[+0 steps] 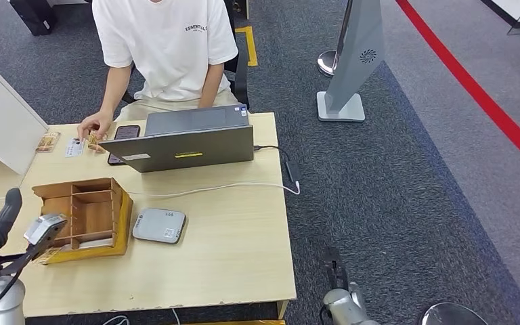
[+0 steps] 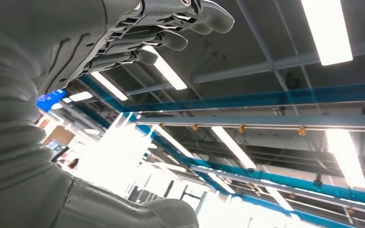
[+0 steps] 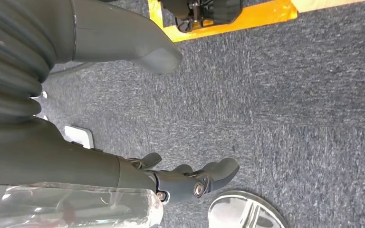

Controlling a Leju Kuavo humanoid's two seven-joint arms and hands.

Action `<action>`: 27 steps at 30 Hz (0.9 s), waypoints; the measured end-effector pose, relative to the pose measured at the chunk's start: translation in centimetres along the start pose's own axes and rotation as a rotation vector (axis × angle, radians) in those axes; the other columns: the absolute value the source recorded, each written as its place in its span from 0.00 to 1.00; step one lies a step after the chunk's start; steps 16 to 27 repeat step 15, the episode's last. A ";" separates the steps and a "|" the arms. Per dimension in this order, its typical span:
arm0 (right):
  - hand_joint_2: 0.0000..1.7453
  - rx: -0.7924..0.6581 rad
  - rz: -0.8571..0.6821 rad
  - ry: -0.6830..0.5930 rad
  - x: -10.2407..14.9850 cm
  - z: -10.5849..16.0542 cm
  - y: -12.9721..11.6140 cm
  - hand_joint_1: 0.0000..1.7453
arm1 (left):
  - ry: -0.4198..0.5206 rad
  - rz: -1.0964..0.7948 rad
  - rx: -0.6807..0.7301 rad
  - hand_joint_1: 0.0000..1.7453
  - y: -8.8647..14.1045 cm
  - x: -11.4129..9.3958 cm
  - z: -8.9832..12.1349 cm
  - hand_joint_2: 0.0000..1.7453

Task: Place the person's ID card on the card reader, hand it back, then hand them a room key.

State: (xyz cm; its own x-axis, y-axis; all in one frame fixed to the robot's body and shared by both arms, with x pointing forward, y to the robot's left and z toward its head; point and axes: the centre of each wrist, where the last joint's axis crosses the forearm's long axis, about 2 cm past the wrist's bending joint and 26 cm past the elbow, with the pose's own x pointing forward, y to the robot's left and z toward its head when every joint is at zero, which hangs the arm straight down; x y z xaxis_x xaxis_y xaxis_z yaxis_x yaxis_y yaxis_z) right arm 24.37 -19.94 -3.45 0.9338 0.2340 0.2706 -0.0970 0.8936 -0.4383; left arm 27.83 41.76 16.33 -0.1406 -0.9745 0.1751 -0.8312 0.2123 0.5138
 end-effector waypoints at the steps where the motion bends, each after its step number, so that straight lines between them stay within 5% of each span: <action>1: 1.00 -0.002 0.001 0.000 0.0 0.0 -0.1 0.00 | 0.031 0.003 0.002 0.00 0.2 -0.5 0.5 1.00; 8: 1.00 -0.004 0.025 -0.015 -0.5 -0.3 -0.3 0.00 | 0.280 0.025 -0.029 0.00 1.6 -5.9 5.1 1.00; 15: 1.00 0.036 0.069 -0.035 -2.1 -1.1 -0.7 0.00 | 0.826 0.511 -0.081 0.00 4.3 -13.9 13.2 1.00; 27: 1.00 0.036 0.069 -0.035 -2.1 -1.1 -0.7 0.00 | 0.826 0.511 -0.081 0.00 4.3 -13.9 13.2 1.00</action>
